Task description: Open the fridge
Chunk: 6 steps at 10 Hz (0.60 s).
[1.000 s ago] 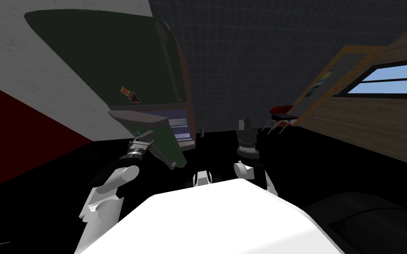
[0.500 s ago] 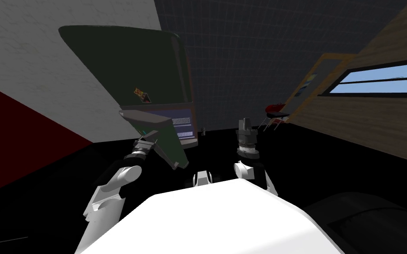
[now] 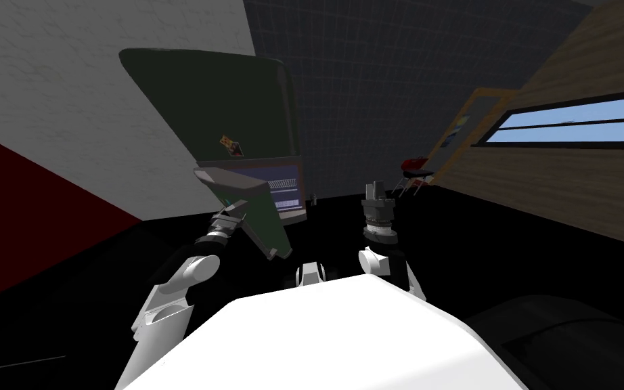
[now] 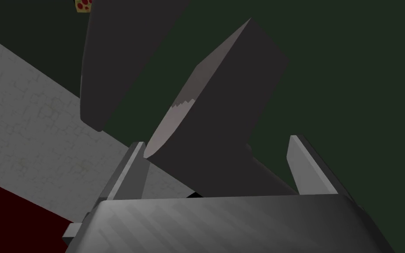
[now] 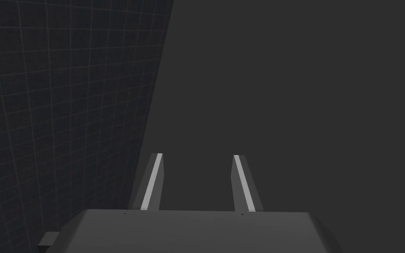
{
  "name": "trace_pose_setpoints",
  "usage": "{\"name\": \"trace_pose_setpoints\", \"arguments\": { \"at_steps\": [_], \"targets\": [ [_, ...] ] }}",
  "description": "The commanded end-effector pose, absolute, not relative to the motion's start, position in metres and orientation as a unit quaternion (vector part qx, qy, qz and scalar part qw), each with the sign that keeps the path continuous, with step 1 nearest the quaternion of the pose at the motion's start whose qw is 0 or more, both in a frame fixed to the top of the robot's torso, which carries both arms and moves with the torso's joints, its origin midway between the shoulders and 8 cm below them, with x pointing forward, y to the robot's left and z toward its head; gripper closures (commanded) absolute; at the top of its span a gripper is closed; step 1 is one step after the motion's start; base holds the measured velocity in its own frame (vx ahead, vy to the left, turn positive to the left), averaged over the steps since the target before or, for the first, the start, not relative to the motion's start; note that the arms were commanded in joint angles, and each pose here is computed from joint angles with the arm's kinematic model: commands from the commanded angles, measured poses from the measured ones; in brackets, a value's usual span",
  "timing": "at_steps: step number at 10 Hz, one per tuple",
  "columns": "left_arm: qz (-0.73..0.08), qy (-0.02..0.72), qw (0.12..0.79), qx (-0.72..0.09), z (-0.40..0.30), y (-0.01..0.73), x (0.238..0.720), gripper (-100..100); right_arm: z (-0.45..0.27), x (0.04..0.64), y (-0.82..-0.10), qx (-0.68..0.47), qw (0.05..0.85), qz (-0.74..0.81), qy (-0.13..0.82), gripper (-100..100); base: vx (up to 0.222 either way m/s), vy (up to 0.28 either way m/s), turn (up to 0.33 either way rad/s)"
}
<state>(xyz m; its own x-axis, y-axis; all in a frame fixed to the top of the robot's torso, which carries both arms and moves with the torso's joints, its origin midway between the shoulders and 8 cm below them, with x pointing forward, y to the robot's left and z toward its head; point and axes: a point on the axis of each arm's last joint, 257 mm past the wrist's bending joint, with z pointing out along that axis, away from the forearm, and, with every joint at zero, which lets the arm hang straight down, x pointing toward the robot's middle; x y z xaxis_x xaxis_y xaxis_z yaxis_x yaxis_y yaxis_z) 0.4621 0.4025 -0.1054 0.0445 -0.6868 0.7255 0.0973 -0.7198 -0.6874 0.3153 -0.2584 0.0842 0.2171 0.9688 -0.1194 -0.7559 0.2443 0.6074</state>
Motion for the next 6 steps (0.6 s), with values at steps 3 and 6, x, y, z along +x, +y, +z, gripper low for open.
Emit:
{"name": "trace_pose_setpoints", "arguments": {
  "at_steps": [3,6],
  "targets": [
    [-0.663,0.240,0.288,-0.648,-0.101,0.383,0.461,100,0.084,0.315,-0.258,0.216,0.749,0.575,0.246,0,-0.180,0.231,-0.068],
    [-0.669,0.253,0.273,-0.643,-0.101,0.365,0.459,100,0.084,0.315,-0.258,0.217,0.749,0.575,0.246,0,-0.121,0.198,-0.061]
  ]
}}
